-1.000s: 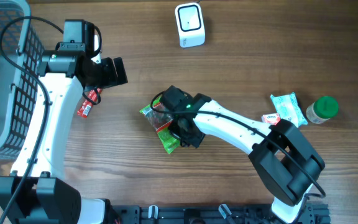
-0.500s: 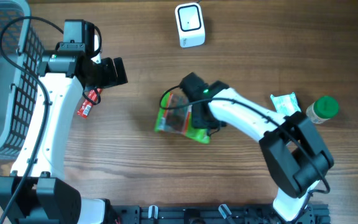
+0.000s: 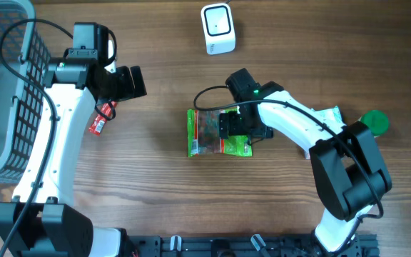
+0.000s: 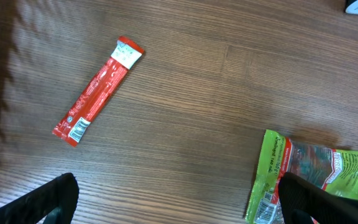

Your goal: Scan the item barcode

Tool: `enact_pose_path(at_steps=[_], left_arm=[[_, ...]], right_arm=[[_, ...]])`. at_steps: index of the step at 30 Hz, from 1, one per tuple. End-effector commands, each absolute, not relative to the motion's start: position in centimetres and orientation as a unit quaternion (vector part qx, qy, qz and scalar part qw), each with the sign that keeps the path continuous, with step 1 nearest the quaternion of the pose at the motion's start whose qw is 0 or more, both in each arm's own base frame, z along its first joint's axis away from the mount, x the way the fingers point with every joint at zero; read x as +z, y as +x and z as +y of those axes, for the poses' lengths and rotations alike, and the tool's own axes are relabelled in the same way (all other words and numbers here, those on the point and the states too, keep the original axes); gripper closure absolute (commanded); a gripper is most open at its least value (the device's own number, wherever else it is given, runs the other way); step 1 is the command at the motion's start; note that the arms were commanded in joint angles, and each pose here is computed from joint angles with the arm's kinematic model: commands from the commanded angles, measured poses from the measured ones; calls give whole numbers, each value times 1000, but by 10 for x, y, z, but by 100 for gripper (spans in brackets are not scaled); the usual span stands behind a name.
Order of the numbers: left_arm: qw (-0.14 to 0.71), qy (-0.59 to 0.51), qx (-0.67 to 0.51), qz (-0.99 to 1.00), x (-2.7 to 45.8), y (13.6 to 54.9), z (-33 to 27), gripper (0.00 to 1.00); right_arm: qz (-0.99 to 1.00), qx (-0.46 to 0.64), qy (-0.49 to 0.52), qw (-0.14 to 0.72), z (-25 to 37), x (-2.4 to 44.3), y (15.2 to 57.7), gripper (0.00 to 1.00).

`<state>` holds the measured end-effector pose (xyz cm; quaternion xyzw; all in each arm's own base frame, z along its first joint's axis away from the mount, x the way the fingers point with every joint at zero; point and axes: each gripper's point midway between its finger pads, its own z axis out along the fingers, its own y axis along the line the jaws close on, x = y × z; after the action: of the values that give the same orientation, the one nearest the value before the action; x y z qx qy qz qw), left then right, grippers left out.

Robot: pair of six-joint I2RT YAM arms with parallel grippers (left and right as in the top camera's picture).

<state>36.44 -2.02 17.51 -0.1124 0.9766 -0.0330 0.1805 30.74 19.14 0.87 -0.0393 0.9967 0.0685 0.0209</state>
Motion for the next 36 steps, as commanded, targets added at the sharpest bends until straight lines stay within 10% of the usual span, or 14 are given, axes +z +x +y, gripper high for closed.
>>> enact_pose_path(at_steps=[1,36], left_arm=[[181,-113,-36,976,175,365,-21,0],[181,-113,-36,976,175,365,-21,0]], right_arm=[[987,128,-92,19,212,20,302,1],[984,101,-141,40,204,16,308,0]])
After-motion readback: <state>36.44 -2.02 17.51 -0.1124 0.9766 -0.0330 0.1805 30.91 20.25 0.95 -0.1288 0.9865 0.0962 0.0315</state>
